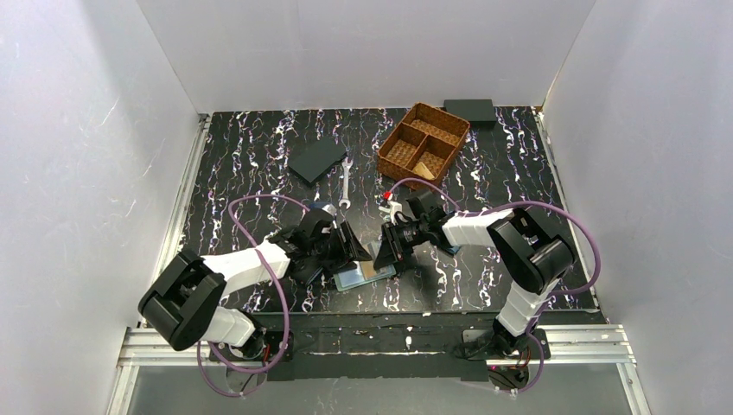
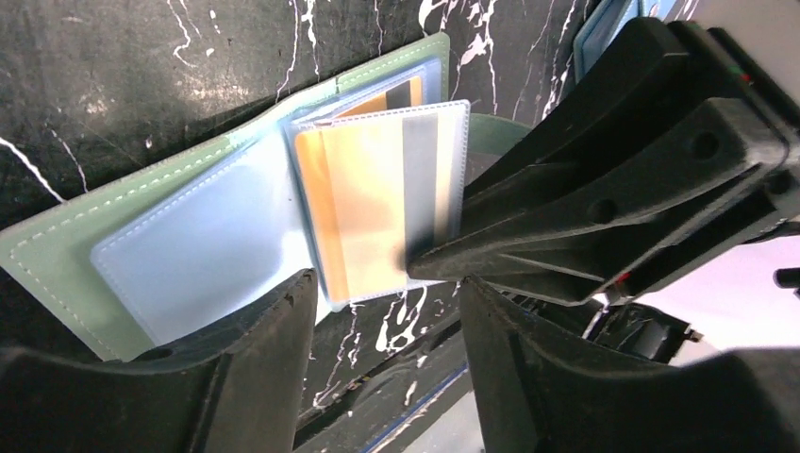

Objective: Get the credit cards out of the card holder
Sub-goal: Pick up the card holder from the center of the board.

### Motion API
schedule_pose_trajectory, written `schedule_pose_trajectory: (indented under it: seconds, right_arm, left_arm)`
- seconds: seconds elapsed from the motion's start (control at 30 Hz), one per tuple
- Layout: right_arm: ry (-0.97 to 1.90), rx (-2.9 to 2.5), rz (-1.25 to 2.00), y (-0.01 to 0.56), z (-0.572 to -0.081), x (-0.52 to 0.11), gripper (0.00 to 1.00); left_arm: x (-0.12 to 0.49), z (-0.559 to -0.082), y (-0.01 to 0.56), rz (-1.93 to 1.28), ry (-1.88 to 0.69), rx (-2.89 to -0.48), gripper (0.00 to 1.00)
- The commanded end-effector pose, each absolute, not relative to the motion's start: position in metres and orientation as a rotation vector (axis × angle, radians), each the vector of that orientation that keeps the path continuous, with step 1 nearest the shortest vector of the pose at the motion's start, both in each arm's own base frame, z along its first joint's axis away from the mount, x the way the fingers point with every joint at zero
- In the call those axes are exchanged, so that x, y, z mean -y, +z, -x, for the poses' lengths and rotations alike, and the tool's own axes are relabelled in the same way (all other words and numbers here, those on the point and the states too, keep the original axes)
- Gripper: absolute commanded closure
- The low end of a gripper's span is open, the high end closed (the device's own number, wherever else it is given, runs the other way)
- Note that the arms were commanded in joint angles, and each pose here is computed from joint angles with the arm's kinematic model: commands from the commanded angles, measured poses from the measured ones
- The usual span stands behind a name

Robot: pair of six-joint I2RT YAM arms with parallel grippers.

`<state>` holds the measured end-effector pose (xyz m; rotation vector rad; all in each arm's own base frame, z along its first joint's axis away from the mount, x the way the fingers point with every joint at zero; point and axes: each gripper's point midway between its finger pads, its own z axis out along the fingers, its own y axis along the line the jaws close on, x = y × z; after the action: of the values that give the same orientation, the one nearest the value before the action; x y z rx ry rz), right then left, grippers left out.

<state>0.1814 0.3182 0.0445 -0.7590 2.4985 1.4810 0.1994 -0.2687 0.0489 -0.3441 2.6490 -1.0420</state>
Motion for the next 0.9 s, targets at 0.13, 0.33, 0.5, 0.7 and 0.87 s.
schedule_pose_trajectory:
  seconds: [0.13, 0.33, 0.5, 0.7, 0.87]
  right_arm:
    - [1.498, -2.356, 0.871, 0.07, -0.185, -0.33, 0.61]
    - [1.574, -2.309, 0.93, 0.08, -0.173, -0.335, 0.57]
    - [1.625, -2.217, 0.979, 0.096, -0.165, -0.339, 0.51]
    - [1.65, -2.145, 0.995, 0.105, -0.163, -0.341, 0.42]
    - [1.654, -2.159, 1.002, 0.101, -0.162, -0.342, 0.39]
  left_arm:
    - [0.266, -0.208, 0.056, 0.522, -1.084, -2.6, 0.27]
    - [0.273, -0.215, 0.062, 0.558, -1.141, -2.556, 0.2]
    - [0.273, -0.213, 0.054, 0.602, -1.143, -2.578, 0.19]
    - [0.272, -0.209, 0.046, 0.638, -1.135, -2.601, 0.19]
    - [0.267, -0.208, 0.042, 0.657, -1.113, -2.598, 0.26]
